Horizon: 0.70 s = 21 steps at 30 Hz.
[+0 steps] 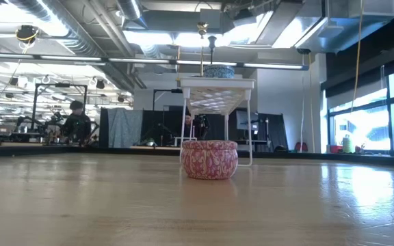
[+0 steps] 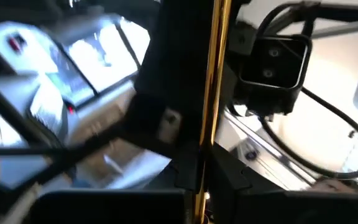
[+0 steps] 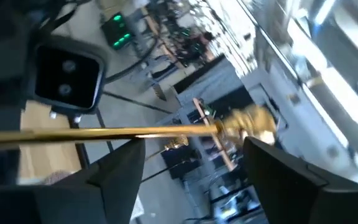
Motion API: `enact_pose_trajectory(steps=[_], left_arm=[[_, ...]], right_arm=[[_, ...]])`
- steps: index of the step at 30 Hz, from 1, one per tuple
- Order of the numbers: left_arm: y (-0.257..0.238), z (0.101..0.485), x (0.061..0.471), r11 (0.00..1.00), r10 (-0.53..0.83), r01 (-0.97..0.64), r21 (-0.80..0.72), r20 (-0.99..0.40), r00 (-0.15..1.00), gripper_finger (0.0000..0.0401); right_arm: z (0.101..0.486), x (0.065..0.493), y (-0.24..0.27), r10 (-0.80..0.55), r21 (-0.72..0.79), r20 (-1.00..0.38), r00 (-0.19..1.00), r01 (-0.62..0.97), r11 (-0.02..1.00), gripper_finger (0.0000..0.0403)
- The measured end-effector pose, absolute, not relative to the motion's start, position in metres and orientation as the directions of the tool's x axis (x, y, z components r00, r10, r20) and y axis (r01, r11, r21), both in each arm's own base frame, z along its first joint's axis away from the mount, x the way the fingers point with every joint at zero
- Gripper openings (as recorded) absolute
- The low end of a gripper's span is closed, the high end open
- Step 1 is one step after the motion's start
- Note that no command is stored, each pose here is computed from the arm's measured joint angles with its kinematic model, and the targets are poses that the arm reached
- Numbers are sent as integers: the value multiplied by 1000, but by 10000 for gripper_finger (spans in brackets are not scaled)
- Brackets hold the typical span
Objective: Pick & Place candle stick holders
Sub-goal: Put the gold candle holder on the shelf
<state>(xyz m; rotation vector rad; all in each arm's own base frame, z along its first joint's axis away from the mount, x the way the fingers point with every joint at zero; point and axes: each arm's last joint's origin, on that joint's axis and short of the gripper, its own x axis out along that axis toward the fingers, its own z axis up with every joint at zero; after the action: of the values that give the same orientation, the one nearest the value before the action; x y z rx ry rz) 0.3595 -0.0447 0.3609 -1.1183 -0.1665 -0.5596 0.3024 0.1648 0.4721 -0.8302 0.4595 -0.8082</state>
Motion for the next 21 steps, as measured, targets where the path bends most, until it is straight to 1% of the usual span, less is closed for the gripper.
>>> enact_pose_trajectory(steps=[2, 5, 9, 13, 16, 17, 19, 21], left_arm=[[-43, 362, 359, 346, -292, 499, -794, 415, 862, 11], [-39, 358, 362, 386, -215, 469, -795, 416, 883, 11], [-41, 364, 359, 427, -211, 502, -752, 457, 864, 11], [-45, 362, 360, 450, -222, 491, -746, 439, 871, 11], [-46, 362, 360, 475, -217, 483, -735, 435, 874, 11], [-48, 361, 360, 488, -214, 479, -730, 432, 876, 11], [-51, 361, 359, 522, -203, 468, -714, 428, 880, 11], [-54, 359, 360, 566, -192, 435, -700, 401, 896, 11]], right_arm=[[474, 302, 165, -791, -744, -44, 610, 508, 434, 275], [477, 302, 166, -791, -618, -39, 611, 607, 499, 276], [480, 303, 165, -782, -405, -44, 621, 705, 582, 277], [488, 293, 159, -711, -155, -93, 697, 695, 702, 277], [498, 280, 143, -611, 112, -166, 774, 630, 768, 277], [501, 276, 135, -573, 211, -196, 796, 605, 768, 277], [507, 266, 117, -494, 384, -265, 828, 560, 734, 277], [509, 257, 101, -418, 497, -339, 843, 537, 681, 277]])
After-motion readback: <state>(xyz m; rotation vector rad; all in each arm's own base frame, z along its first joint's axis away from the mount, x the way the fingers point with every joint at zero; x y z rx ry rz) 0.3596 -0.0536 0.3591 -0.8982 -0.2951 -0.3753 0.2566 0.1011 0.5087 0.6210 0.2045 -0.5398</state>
